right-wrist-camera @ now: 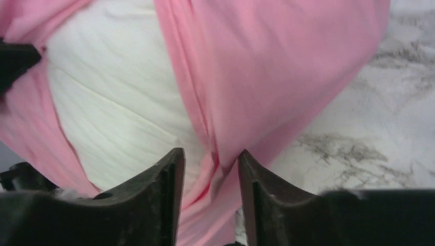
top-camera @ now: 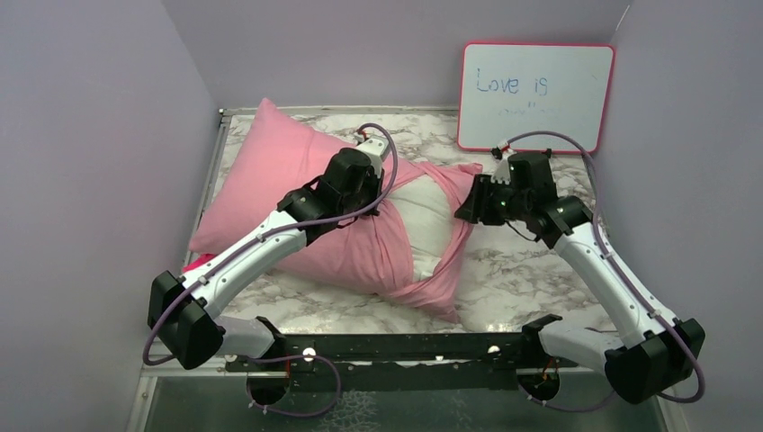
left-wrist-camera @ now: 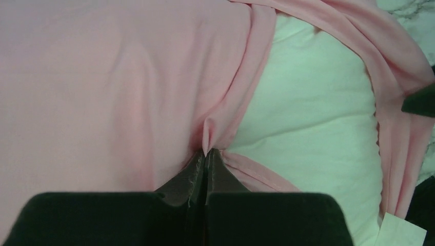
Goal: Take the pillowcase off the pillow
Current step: Remove the pillow from the pillowcase.
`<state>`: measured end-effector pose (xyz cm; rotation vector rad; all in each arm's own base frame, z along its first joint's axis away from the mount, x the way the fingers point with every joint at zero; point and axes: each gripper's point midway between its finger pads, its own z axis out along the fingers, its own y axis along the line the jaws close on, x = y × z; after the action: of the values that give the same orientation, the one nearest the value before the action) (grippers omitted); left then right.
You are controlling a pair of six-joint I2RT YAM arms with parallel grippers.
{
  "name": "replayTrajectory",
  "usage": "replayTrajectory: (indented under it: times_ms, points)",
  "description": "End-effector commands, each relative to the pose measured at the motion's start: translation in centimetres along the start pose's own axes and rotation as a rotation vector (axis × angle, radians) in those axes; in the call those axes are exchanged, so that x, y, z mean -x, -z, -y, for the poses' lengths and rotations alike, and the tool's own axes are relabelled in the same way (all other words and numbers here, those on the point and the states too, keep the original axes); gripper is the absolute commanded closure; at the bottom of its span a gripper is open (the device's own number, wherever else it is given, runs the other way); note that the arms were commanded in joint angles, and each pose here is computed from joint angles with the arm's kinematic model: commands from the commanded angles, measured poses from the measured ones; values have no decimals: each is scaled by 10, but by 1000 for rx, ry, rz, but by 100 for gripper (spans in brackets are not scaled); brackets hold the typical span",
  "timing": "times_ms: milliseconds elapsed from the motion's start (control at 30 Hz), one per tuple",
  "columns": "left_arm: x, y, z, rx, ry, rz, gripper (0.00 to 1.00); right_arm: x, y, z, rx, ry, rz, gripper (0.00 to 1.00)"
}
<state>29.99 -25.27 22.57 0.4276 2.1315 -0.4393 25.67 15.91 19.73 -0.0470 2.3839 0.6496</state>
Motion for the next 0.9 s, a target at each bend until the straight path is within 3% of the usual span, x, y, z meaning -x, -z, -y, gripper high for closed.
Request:
replayTrajectory:
  times_ms: [0,67,167,467,733,867]
  points:
    - [-14,4,12,-112,-89,-50,100,45,4,-33,128,104,81,44]
    - [-15,5,16,-134,-97,-52,100,55,-1,-39,146,124,81,37]
    - [-15,7,20,-160,-100,-50,100,63,-16,-43,165,140,48,34]
    - [-17,16,20,-164,-96,-39,100,94,-54,0,-108,104,58,42]
    - [-13,23,22,-170,-87,-28,100,103,-51,-5,-94,152,66,39]
    - [-4,28,25,-183,-86,-11,100,99,-56,-14,-40,181,11,39]
